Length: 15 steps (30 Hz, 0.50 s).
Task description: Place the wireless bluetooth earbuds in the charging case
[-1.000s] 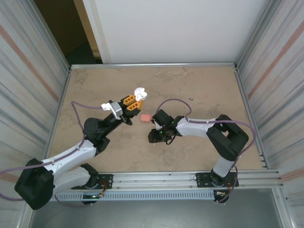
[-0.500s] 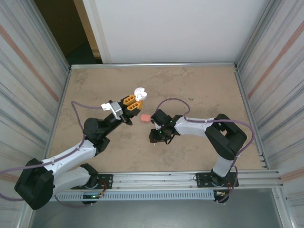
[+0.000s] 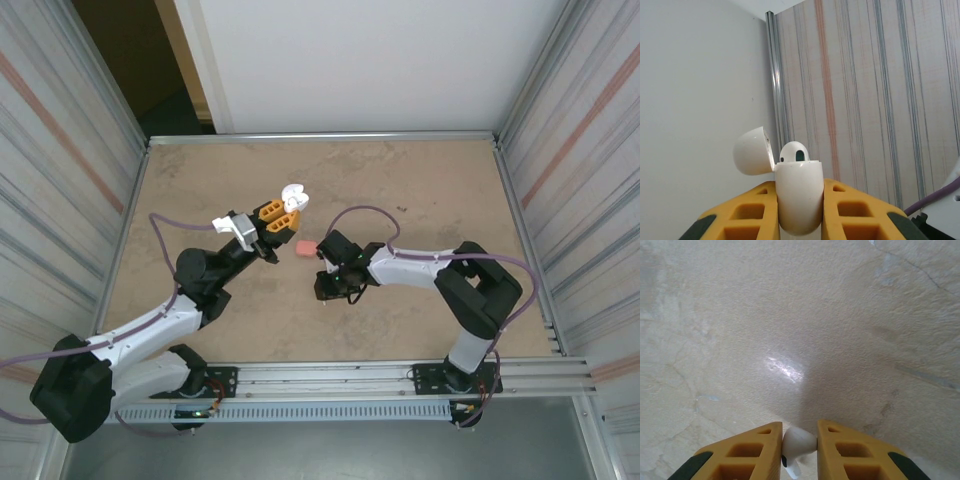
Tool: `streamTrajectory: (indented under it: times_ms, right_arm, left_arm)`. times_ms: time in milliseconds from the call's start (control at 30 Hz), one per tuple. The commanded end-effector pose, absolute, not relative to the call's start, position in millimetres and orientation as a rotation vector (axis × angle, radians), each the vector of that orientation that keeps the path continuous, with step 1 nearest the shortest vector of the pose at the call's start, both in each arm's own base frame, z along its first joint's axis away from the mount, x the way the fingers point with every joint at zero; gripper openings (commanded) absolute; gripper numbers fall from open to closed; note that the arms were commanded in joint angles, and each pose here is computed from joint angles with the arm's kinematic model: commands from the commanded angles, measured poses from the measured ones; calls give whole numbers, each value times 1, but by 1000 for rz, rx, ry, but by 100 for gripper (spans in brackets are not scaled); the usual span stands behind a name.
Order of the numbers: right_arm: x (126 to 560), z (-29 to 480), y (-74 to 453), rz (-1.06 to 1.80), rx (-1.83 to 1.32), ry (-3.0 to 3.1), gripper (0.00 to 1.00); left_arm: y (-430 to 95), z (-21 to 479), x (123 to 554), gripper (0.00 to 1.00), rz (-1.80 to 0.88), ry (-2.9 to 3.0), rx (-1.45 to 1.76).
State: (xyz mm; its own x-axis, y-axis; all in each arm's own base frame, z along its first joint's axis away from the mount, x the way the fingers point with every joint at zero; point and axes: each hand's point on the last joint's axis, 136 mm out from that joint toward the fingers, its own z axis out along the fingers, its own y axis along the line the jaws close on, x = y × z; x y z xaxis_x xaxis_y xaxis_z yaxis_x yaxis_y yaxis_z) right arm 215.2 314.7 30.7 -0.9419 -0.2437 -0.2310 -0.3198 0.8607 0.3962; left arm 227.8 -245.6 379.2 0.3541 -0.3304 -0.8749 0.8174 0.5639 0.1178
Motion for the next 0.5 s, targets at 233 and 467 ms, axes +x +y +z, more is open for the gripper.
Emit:
streamTrajectory:
  times_ms: [233,467]
  right_arm:
    - [231,98,308,757,-407,2695,22]
    - [244,165,291,871,-348,2521,22]
  left_arm:
    - [-245,384,228,0,-779,909,604]
    - [-250,381,233,0,-796,917,609]
